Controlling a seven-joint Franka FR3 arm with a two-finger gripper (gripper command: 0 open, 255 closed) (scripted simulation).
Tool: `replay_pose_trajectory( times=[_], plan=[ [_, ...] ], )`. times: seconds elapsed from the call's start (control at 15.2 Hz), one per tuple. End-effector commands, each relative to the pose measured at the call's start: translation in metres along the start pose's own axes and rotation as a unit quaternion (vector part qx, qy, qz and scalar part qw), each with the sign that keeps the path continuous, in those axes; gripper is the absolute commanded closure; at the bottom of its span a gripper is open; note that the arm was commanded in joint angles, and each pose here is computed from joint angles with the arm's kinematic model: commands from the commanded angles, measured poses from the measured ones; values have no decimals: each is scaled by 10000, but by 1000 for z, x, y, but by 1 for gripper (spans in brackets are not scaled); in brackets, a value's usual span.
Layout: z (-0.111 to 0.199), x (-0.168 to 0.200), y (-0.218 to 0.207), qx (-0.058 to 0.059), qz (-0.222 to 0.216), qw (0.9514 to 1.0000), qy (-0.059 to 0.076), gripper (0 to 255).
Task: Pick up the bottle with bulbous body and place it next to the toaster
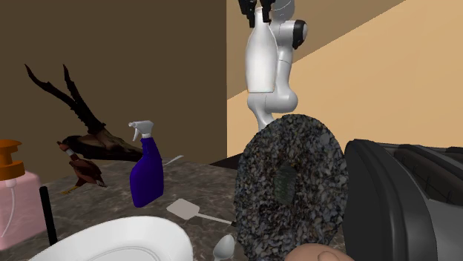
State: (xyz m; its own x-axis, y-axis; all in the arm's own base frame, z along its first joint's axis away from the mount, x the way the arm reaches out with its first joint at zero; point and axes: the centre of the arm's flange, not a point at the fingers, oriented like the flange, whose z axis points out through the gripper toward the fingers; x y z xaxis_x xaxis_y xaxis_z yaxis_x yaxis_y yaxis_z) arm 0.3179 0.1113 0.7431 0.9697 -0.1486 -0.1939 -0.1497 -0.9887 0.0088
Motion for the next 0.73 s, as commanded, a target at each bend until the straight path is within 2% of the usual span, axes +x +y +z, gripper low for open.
replay_pose_trajectory(
  times=[0.0,0.66],
  plan=[
    [2,-14,-22,3,10,10000,-1,255],
    [15,-87,-131,3,10,10000,-1,255]
  ],
)
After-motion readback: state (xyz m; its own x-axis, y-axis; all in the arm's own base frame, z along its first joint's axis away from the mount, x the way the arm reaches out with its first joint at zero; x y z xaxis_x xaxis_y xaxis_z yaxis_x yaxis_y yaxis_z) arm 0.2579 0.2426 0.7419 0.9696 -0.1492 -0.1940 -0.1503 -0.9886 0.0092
